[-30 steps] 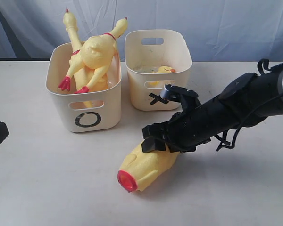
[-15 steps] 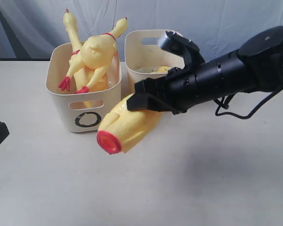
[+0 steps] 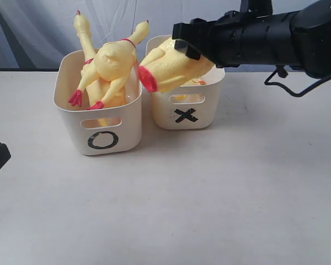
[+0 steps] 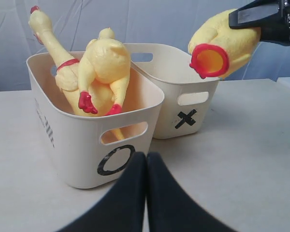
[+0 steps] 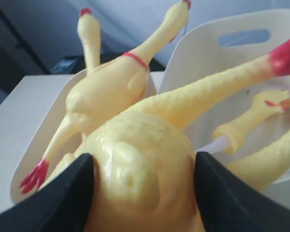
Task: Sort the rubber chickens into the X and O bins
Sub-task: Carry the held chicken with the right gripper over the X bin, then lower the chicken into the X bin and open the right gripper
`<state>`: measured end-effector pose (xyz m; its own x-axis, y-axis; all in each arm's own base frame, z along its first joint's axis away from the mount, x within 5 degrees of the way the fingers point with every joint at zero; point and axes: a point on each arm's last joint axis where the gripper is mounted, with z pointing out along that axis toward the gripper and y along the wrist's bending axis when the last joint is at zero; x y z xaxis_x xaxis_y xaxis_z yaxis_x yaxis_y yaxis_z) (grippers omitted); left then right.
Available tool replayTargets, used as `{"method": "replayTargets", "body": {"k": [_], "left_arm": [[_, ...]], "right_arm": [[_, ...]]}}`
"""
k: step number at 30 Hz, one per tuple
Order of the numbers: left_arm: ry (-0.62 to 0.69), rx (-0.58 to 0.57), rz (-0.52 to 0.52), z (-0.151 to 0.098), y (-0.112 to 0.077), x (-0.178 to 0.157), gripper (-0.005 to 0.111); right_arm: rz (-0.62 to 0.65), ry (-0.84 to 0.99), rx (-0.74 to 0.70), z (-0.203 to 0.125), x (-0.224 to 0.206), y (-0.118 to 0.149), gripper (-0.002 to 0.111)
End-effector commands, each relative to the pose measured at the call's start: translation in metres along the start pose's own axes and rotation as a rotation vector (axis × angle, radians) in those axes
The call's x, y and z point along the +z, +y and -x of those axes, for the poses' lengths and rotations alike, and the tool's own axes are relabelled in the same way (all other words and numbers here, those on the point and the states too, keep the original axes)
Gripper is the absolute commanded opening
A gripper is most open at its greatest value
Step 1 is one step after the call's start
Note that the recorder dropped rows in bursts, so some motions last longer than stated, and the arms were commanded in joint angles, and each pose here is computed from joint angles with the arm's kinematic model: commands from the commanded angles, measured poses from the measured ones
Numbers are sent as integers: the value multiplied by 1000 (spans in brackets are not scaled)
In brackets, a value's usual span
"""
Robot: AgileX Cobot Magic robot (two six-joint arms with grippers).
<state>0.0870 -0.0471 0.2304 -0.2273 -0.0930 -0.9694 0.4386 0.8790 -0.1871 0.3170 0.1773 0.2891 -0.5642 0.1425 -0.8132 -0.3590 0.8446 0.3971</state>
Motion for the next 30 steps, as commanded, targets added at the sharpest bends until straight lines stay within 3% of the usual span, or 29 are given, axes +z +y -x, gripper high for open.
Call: {"method": "replayTargets", "body": {"k": [1,11,20,26,28,30], "left_arm": [[-3,-11,-3,-1,0,-1,0],[1,-22,-3,-1,0,-1,0],[1,-26,-3,-1,0,-1,0],[1,-26,-3,-1,0,-1,0],[1,-26,-3,-1,0,-1,0],[1,-26,-3,-1,0,-1,0]], "right_arm": [[-136,-148,8,17,-3,-11,-1],[-184,-239,-305,47,48,-10,-1],[-220,-226,-650,35,89,-20,-1],[-248,-235,-775,25,104,-27,-1],[-248,-224,-783,22,107,-29,3],[-248,-219,-783,21,108,-30,16]]}}
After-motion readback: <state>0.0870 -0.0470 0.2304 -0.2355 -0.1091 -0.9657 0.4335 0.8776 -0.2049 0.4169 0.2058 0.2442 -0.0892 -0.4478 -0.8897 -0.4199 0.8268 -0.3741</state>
